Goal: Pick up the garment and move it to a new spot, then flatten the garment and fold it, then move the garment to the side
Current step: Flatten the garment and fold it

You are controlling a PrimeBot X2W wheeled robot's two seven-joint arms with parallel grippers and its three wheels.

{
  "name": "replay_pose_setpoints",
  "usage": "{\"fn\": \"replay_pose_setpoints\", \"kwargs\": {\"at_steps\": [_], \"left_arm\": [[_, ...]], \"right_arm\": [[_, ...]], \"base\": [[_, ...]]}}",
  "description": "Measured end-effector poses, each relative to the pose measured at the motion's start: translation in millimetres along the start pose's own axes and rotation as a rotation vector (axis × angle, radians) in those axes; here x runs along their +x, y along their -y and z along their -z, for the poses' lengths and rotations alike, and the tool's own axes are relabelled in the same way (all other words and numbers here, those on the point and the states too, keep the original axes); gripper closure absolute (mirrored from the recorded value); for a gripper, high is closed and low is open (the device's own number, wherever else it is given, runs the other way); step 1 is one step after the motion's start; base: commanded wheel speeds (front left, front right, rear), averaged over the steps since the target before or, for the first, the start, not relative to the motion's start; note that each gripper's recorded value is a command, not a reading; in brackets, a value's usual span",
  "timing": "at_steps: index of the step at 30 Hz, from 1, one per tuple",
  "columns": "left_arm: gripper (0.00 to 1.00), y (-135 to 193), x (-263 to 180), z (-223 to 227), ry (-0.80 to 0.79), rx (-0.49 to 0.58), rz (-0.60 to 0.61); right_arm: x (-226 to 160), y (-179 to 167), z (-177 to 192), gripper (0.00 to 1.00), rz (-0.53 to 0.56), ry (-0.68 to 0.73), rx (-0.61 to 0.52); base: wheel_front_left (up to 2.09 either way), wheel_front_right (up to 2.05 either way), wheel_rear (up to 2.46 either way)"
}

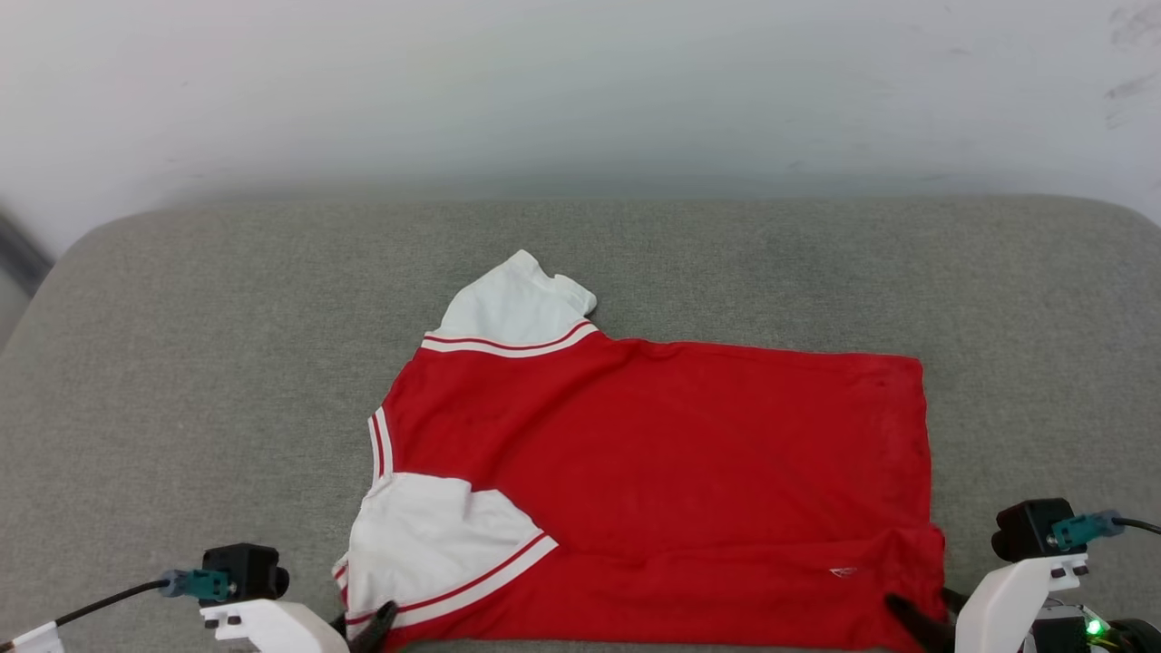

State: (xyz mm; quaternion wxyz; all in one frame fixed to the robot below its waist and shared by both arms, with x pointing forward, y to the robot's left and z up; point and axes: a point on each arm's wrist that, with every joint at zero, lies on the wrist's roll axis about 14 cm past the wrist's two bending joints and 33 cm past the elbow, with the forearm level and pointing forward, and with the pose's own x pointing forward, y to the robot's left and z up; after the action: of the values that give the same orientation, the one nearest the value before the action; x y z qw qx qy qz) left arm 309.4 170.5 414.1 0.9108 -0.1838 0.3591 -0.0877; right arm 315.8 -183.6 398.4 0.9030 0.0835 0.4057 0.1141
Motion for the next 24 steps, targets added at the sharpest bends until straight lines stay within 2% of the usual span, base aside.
{"fn": "replay_pose_setpoints", "kwargs": {"at_steps": [5, 11, 15, 24], "left_arm": [[0.00, 0, 10, -19, 0.079, 0.030, -0.001], [0.00, 7, 11, -69, 0.270, 0.097, -0.005], [0.00, 24, 8, -109, 0.417, 0.169, 0.006], [0.00, 63, 33, -193, 0.620, 0.278, 0.061]], "right_arm": [[-1, 0, -14, 0.00, 0.004, 0.103, -0.009], [-27, 7, -69, 0.00, 0.042, 0.406, -0.012], [-54, 13, -106, 0.00, 0.093, 0.620, -0.025], [-79, 16, -173, 0.00, 0.148, 0.891, -0.078]], "base": [[0.00, 0.00, 0.00], [0.00, 0.00, 0.00], [0.00, 0.00, 0.00], [0.00, 0.00, 0.00]]}}
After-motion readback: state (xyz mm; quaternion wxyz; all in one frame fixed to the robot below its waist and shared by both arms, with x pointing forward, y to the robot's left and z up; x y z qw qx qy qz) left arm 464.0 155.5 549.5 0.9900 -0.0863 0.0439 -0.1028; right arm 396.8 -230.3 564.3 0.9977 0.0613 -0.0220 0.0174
